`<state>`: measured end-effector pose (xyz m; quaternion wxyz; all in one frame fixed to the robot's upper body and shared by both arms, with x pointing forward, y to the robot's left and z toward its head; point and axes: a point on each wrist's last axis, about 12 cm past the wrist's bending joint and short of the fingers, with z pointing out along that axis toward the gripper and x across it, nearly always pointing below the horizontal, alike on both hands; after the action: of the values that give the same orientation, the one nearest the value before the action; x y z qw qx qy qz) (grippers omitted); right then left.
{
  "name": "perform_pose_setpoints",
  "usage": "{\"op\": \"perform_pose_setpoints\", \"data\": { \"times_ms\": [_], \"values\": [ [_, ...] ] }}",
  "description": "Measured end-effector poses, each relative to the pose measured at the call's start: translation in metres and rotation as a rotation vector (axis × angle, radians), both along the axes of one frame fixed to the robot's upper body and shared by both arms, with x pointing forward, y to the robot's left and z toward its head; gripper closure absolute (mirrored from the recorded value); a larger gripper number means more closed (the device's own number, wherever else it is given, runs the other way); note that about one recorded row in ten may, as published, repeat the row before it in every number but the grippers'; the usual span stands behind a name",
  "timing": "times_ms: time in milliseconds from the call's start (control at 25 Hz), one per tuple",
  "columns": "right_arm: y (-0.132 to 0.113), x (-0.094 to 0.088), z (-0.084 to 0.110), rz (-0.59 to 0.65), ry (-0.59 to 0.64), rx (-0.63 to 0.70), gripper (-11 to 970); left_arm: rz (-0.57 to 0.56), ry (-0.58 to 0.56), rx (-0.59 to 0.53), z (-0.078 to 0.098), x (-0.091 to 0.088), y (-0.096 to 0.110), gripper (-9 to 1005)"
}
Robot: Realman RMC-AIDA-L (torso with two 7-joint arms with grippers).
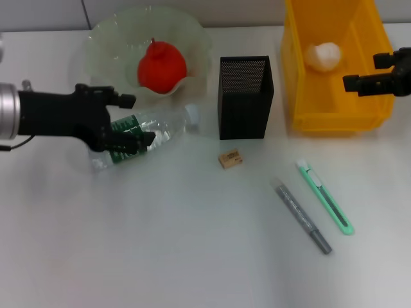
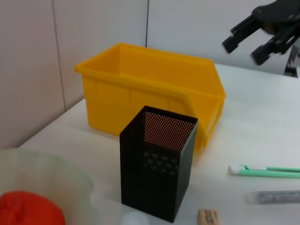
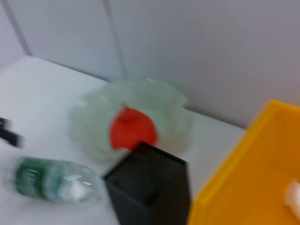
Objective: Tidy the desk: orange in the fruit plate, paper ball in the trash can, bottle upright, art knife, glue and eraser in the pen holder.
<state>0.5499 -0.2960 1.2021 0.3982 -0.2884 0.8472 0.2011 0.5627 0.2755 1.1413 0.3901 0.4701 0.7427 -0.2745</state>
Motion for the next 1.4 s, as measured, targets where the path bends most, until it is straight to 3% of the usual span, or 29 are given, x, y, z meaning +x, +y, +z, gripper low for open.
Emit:
{"op": "perform_pose_setpoints", "data": {
  "times_ms": [160,360,840,1040,1400],
  "values": [
    [-0.015,-0.023,-0.008,0.072,-0.046,0.079,128,-0.033,-0.022,0.065,0.013,0.013,-0.021,141],
    [-0.03,-0.049,-0.023,0.17,-0.056,0.14,128,-0.086,-0.061,0.213,0.015,0.028,-0.059,141],
    [-0.038,-0.06,-0.035,0.205,-0.026,0.18,127,-0.073,-0.133,0.37,0.01,0.042,-0.102,143],
    [-0.039,-0.061,-0.035,0.199,-0.027,0.181,128,-0.111,-0.167,0.435,-0.003,0.04,-0.123,143],
    [-0.038,-0.056,-0.036,0.196,-0.026,0.199,127,-0.114,-0.183,0.483,-0.015,0.038,-0.134,146]
  ]
}}
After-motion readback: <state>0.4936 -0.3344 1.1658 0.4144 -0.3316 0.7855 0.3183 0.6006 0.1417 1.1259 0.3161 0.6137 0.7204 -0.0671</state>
